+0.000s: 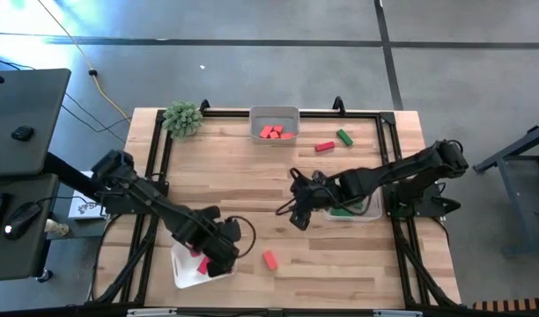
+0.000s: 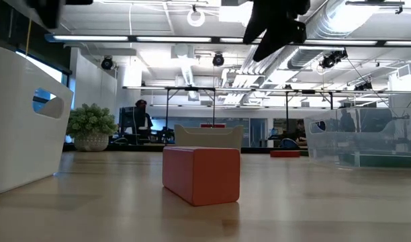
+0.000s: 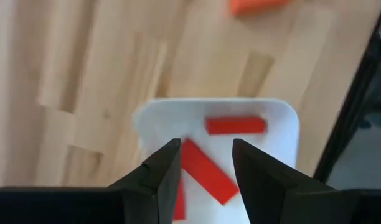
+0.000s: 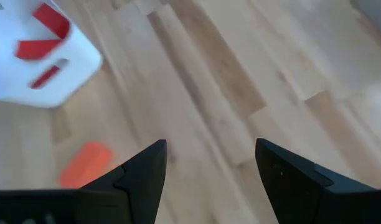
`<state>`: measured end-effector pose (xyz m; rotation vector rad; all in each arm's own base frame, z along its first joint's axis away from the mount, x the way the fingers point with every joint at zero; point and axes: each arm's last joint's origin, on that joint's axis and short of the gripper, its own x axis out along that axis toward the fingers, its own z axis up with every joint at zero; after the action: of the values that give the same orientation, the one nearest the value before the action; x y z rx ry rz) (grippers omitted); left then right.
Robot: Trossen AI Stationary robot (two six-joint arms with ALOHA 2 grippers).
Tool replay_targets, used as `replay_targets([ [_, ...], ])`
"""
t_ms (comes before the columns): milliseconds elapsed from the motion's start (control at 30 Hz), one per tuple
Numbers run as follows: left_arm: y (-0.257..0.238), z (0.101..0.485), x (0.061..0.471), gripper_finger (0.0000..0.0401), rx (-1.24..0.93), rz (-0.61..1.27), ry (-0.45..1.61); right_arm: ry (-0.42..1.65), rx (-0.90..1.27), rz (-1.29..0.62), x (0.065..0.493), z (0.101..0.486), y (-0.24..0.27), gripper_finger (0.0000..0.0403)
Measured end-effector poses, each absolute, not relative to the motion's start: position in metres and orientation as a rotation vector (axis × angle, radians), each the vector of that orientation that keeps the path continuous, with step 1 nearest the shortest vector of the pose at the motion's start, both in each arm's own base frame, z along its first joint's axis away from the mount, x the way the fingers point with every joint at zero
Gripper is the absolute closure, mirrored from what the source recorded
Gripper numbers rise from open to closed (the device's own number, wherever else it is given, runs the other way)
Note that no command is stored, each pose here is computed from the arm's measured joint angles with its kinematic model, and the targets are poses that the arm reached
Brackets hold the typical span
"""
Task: Sort & place blocks by color
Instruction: Put the green wooden block into the transparent bin
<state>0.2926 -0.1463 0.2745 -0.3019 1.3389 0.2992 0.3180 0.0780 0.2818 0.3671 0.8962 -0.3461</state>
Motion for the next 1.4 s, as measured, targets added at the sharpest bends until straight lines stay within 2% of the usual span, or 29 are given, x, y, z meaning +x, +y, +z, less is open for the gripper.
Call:
replay_targets([
  [233,-0.112,0.300,0.291,0.0269,-0.299,0.374,1.207,1.022,0.175,-0.335,0.315,0.277,0.050,0.0169],
  [433,-0.077,0.316,0.291,0.0269,-0.288,0.463,1.116,1.124,0.027,-0.232,0.314,0.274,0.018,0.0169],
  [867,-0.001,0.324,0.295,0.0270,-0.242,0.570,1.111,1.255,-0.096,-0.149,0.300,0.271,-0.068,0.0169],
  [1133,0.043,0.324,0.292,0.0270,-0.261,0.656,1.125,1.292,0.001,-0.285,0.280,0.270,-0.122,0.0169],
  [1400,0.075,0.324,0.285,0.0270,-0.305,0.740,1.120,1.264,0.289,-0.434,0.246,0.269,-0.177,0.0169],
])
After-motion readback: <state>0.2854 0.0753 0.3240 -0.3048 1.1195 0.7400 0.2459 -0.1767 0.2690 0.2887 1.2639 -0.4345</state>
